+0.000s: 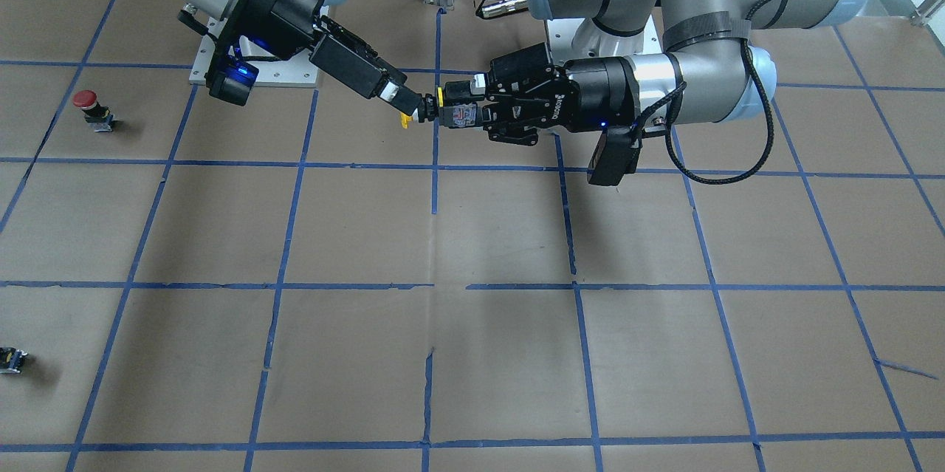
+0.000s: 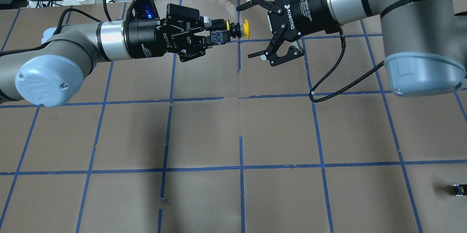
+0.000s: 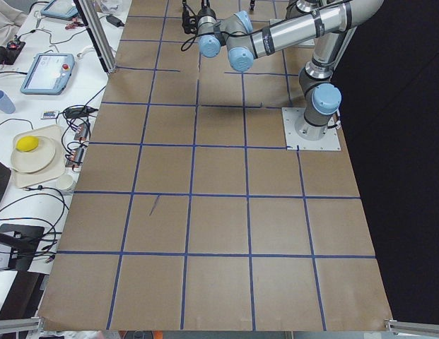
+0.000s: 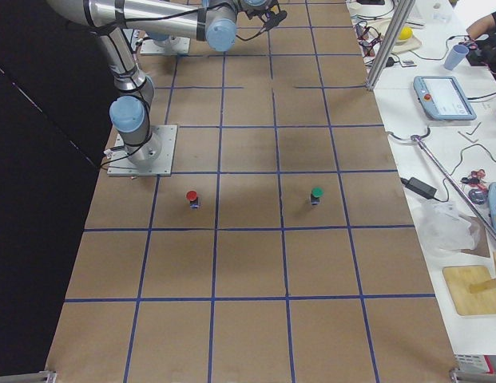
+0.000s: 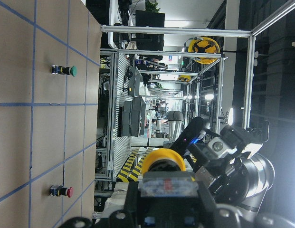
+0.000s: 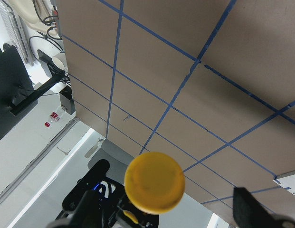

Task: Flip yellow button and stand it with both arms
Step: 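Close the right gripper on the yellow button's cap end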

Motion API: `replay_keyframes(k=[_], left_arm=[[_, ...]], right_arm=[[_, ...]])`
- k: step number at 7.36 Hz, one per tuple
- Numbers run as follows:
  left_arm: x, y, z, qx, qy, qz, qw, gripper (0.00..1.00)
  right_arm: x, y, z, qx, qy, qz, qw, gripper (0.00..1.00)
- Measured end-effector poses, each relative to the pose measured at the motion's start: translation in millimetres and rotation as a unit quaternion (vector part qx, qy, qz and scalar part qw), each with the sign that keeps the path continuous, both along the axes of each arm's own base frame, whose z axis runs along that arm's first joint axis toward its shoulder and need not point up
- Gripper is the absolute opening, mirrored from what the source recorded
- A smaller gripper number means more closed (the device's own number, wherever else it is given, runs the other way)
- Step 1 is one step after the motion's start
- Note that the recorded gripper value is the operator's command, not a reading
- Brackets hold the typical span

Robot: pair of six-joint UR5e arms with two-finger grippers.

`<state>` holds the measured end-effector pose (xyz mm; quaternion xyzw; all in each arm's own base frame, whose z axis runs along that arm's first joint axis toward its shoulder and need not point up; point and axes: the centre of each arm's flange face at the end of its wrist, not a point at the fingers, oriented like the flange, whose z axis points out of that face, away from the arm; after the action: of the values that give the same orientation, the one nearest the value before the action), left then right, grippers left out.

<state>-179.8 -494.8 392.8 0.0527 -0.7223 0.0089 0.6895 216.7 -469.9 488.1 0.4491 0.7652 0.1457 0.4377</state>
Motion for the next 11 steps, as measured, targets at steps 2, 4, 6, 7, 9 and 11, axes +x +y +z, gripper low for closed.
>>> replay_keyframes(k=[2,4,6,7,9,11], left_arm=[[0.0,0.0,-0.1,0.0,0.0,0.0,1.0,0.01],[0.0,-0.1,0.1,0.0,0.0,0.0,1.0,0.01],[0.0,-0.3,0.6,0.0,0.001,0.0,1.0,0.01],[0.0,-0.4,0.8,-0.001,0.001,0.0,1.0,0.01],[0.0,-0.5,1.2,0.0,0.0,0.0,1.0,0.01],[0.0,0.0,1.3,-0.001,-0.002,-0.001,1.0,0.01]], right_arm=[[0.0,-0.9,-1.6,0.003,0.0,-0.001,1.0,0.94],[-0.1,-0.5,-5.0,0.008,0.001,-0.002,1.0,0.81],[-0.2,0.6,-10.6,0.014,0.001,-0.003,0.9999,0.77],[-0.1,0.9,-11.5,0.015,0.001,-0.003,0.9999,0.59],[0.1,1.2,-10.5,0.015,-0.002,-0.002,0.9999,0.37],[0.5,1.4,-9.3,0.014,-0.005,-0.002,0.9999,0.26]])
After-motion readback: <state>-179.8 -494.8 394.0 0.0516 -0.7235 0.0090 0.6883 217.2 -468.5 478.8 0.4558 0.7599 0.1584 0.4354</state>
